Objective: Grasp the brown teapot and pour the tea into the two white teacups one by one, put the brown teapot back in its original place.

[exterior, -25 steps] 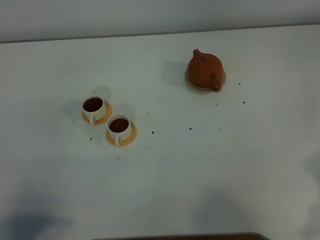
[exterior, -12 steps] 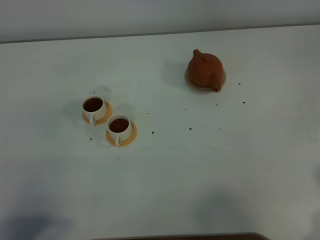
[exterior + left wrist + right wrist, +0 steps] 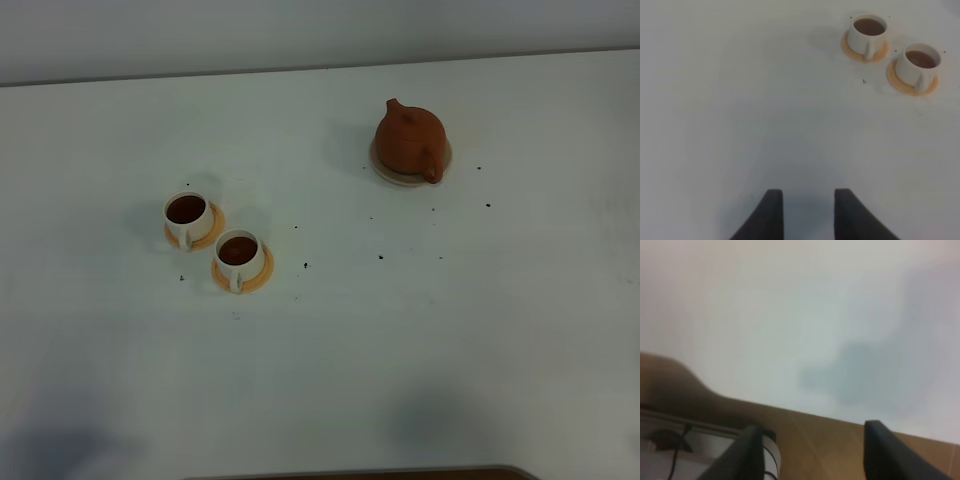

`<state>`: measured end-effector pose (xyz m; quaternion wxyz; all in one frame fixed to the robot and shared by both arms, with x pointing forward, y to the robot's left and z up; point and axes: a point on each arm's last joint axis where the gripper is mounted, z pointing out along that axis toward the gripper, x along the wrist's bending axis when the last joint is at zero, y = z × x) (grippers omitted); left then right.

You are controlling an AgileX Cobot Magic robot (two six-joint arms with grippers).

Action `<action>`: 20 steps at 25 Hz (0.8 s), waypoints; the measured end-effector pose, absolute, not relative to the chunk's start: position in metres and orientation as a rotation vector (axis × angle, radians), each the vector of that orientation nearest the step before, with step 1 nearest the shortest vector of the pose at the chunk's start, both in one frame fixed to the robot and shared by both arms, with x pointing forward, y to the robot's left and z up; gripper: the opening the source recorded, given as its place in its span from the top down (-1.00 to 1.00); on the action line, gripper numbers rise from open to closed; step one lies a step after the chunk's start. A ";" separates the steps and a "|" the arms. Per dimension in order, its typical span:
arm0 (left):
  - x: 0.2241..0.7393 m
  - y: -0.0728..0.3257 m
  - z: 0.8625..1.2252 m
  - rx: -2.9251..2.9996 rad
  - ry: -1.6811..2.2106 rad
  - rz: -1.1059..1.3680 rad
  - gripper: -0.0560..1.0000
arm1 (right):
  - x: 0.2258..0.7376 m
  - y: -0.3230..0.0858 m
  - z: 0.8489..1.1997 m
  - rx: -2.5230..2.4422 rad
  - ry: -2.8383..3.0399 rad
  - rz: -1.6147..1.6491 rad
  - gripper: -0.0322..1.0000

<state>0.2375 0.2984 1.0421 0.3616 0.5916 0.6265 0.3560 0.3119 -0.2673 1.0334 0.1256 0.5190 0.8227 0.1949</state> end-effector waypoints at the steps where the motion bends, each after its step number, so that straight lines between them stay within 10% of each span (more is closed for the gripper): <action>1: 0.238 0.298 1.042 1.524 1.614 0.917 0.34 | 0.313 -0.269 1.034 1.541 2.372 0.563 0.02; 20: 0.238 0.298 1.042 1.524 1.614 0.917 0.34 | 0.276 -0.286 1.050 1.499 2.089 0.804 0.02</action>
